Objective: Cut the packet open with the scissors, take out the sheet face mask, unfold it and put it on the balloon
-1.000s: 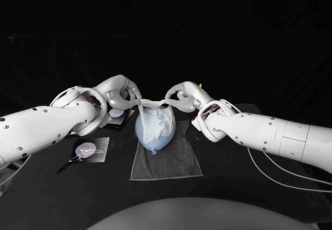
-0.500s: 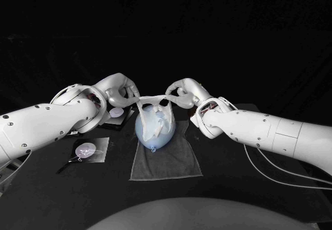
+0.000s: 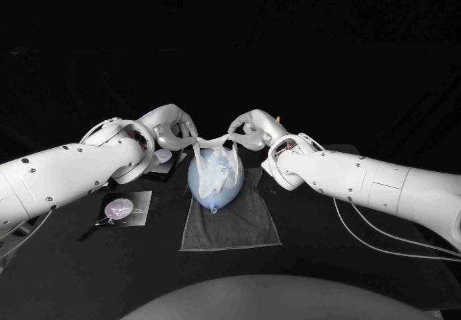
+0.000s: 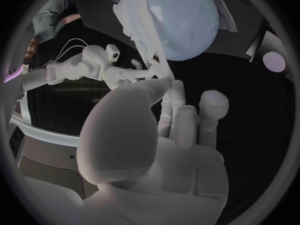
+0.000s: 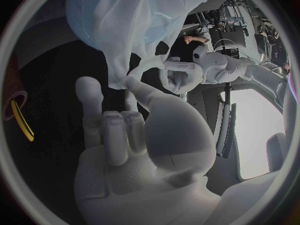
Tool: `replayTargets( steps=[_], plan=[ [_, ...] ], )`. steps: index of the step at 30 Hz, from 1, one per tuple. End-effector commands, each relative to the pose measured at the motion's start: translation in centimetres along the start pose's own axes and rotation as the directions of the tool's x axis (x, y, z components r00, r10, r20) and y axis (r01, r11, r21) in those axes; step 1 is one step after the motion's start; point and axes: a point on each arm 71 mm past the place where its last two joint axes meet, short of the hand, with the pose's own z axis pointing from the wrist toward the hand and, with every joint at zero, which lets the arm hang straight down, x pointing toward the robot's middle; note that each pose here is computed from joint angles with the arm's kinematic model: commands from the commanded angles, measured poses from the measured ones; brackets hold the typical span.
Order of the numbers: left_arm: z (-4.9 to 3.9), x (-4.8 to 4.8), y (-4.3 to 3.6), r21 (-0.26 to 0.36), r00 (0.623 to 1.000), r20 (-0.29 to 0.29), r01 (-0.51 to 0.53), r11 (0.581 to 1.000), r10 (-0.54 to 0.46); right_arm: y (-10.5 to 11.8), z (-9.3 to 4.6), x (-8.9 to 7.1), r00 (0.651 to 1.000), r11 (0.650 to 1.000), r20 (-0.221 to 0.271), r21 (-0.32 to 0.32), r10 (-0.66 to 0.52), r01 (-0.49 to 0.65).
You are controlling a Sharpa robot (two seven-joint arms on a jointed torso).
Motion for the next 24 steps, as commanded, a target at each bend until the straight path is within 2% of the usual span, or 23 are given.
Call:
replayTargets(
  steps=[1,9,14,24],
  plan=[
    [0.19,0.13,0.18,-0.022,1.0,-0.012,-0.011,1.0,0.011,-0.4,0.2,0.6,0.997,0.999,-0.069,0.046,-0.024,0.027],
    [0.47,0.34,0.72,-0.053,1.0,-0.012,-0.016,0.998,0.015,-0.8,0.6,0.9,0.996,0.996,-0.076,0.083,-0.04,0.046],
    [0.52,0.51,1.03,-0.075,1.0,-0.026,-0.019,0.997,0.017,-1.1,0.7,1.2,0.994,0.993,-0.098,0.11,-0.036,0.047],
    [0.54,1.03,1.4,-0.106,0.998,-0.059,-0.026,0.994,0.02,-1.4,0.6,1.3,0.996,0.993,-0.084,0.122,0.004,0.006]
  ],
)
